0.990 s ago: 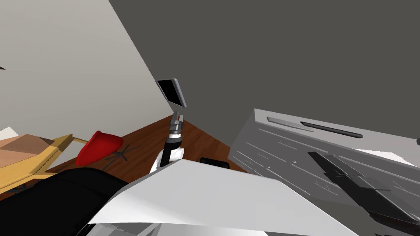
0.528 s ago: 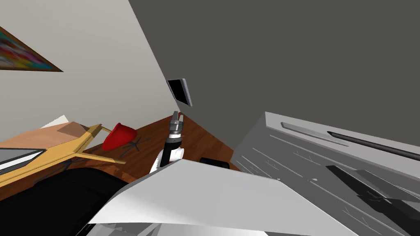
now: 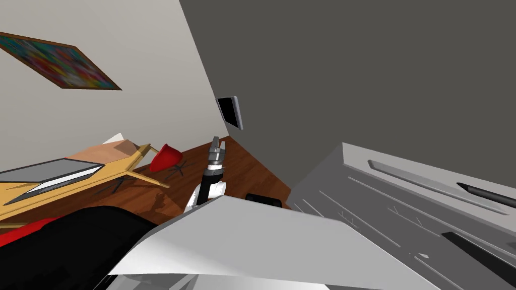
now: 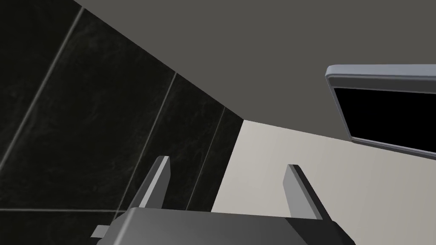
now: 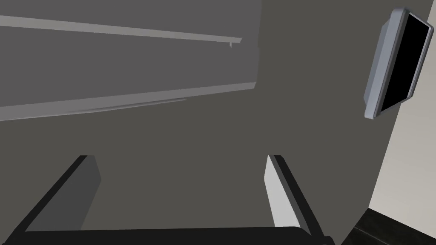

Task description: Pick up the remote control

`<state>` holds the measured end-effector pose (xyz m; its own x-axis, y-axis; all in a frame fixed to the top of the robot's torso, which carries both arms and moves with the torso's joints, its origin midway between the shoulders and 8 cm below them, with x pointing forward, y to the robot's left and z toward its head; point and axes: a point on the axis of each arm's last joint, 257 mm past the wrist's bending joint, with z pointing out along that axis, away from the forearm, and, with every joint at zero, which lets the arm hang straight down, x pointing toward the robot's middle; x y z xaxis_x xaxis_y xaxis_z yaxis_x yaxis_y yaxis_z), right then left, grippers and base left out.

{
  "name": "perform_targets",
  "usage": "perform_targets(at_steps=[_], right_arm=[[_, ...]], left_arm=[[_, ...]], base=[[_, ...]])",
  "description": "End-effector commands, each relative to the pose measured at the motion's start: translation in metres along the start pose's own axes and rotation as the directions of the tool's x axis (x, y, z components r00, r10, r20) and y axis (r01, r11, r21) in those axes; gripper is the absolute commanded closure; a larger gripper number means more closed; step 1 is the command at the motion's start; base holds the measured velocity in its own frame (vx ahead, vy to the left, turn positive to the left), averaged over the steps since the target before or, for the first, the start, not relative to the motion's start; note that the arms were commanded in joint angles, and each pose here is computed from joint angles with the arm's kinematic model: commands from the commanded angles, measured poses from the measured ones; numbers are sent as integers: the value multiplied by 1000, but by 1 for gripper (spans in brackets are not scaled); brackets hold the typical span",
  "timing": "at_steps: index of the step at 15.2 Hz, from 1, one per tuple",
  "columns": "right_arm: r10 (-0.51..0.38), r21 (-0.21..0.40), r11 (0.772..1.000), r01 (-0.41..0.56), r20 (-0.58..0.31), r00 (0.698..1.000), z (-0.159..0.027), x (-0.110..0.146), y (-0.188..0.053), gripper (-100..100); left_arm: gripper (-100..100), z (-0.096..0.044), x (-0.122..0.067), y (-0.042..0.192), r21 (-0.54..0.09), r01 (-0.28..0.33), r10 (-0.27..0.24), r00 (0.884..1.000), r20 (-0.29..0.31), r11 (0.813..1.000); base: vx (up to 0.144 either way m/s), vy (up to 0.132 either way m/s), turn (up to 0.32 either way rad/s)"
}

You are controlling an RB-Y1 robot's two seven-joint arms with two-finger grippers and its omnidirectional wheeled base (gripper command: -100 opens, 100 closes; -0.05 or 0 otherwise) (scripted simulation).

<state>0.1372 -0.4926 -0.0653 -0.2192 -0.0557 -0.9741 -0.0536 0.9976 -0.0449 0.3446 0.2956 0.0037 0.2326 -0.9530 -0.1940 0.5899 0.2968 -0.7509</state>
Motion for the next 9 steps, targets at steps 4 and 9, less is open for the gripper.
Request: perform_targets(at_steps=[4,9], right_arm=[[-85,9,996,87,-131,988,-30,2,-10,-100],[-164,-5,986,169,-275,948,-60,3,-17,-100]], left_arm=[[0,0,0,0,0,0,0,1000,0,1000],[0,0,0,0,0,0,0,1000,0,1000]], base=[[29,-13,223],[25,-20,218]])
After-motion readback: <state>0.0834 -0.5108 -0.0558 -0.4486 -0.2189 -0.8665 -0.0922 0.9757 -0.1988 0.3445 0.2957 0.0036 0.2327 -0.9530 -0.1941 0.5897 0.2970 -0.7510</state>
